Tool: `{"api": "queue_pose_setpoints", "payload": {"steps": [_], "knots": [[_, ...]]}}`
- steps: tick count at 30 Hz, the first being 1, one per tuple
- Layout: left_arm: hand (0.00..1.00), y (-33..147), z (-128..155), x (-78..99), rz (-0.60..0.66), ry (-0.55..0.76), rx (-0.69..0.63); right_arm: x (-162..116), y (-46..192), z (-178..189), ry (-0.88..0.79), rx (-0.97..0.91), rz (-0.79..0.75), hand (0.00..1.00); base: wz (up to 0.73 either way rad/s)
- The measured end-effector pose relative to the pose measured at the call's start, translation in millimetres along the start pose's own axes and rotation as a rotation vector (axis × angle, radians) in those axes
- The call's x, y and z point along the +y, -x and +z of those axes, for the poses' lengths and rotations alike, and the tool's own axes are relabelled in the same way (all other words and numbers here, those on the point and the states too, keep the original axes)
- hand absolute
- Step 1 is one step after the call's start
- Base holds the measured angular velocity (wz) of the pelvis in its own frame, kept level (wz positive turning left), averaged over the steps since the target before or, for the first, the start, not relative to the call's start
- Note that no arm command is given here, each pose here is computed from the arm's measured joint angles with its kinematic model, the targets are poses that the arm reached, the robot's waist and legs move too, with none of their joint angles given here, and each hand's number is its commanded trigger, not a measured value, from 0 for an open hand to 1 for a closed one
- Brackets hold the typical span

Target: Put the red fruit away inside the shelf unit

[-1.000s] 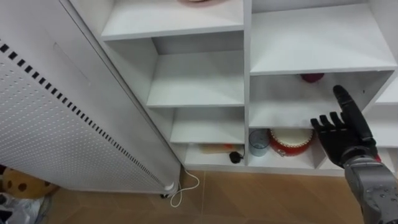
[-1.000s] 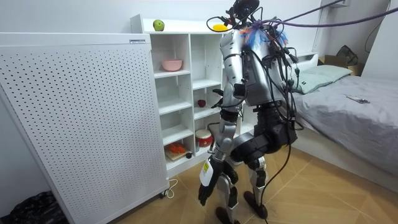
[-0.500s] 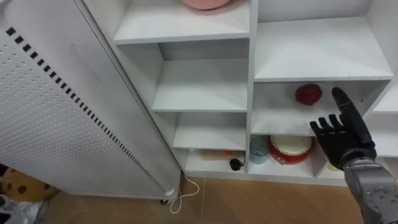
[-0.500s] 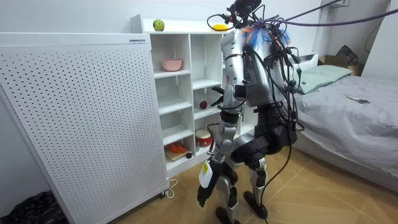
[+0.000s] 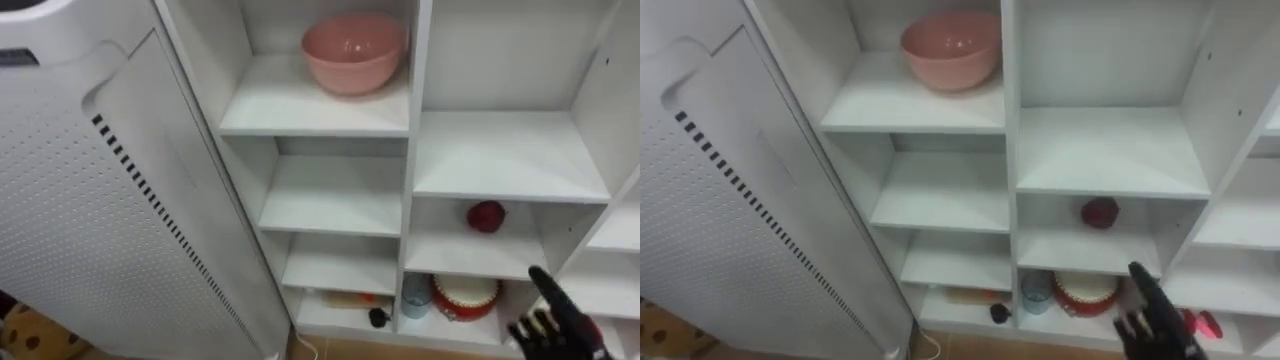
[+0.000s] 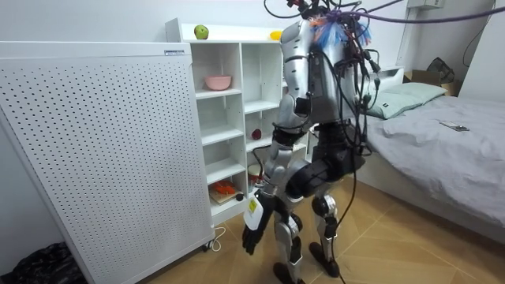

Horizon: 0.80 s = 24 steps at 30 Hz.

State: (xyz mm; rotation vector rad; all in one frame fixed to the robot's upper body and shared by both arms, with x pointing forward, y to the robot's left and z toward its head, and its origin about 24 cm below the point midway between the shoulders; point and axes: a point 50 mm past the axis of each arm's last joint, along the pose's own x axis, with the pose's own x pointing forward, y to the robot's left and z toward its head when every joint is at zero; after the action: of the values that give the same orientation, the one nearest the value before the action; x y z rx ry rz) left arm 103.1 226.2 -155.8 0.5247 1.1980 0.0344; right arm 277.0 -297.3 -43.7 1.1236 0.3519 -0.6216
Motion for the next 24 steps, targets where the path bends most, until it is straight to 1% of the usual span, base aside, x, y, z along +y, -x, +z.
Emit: {"api": "queue_pose_setpoints", "payload": {"steps": [1, 5, 7, 8, 10, 11, 13, 15, 16, 17, 20, 23, 24], "knots": [[0.00, -0.4, -2, 1.9, 0.006, 0.015, 0.009, -18, 4, -2, 0.021, 0.015, -0.052, 0.00, 0.12], [0.00, -0.5, -8, 5.4, 0.021, 0.033, 0.020, -48, 13, -10, 0.088, 0.057, -0.112, 0.00, -0.03], [0.00, -0.8, -8, 10.5, 0.050, 0.032, 0.009, -72, 22, -20, 0.147, 0.105, -0.144, 0.00, 0.03], [0.00, -0.8, -8, 11.7, 0.055, 0.043, 0.007, -79, 25, -23, 0.160, 0.119, -0.153, 0.00, 0.16], [0.00, -0.4, -12, 14.2, 0.073, 0.060, 0.007, -107, 39, -33, 0.201, 0.167, -0.202, 0.00, 0.11], [0.00, 0.1, -15, 14.6, 0.076, 0.069, 0.013, -114, 42, -36, 0.211, 0.180, -0.212, 0.00, 0.00], [0.00, 2.7, -29, 15.5, 0.089, 0.109, 0.041, -140, 59, -43, 0.250, 0.225, -0.244, 0.00, -0.09], [0.00, 4.7, -40, 17.8, 0.105, 0.139, 0.066, -156, 70, -48, 0.274, 0.258, -0.269, 0.00, -0.09], [0.00, 6.0, -46, 18.5, 0.113, 0.138, 0.081, -167, 79, -52, 0.279, 0.278, -0.289, 0.00, 0.12], [0.00, 6.6, -48, 18.5, 0.115, 0.130, 0.087, -173, 83, -53, 0.290, 0.291, -0.297, 0.00, 0.13], [0.00, 11.3, -63, 17.7, 0.129, 0.152, 0.123, -202, 109, -58, 0.365, 0.377, -0.361, 0.00, -0.14], [0.00, 12.8, -67, 14.2, 0.137, 0.148, 0.135, -217, 125, -69, 0.358, 0.420, -0.398, 0.00, -0.02], [0.00, 12.9, -67, 13.5, 0.136, 0.154, 0.136, -218, 128, -71, 0.358, 0.430, -0.401, 0.00, 0.00]]}}
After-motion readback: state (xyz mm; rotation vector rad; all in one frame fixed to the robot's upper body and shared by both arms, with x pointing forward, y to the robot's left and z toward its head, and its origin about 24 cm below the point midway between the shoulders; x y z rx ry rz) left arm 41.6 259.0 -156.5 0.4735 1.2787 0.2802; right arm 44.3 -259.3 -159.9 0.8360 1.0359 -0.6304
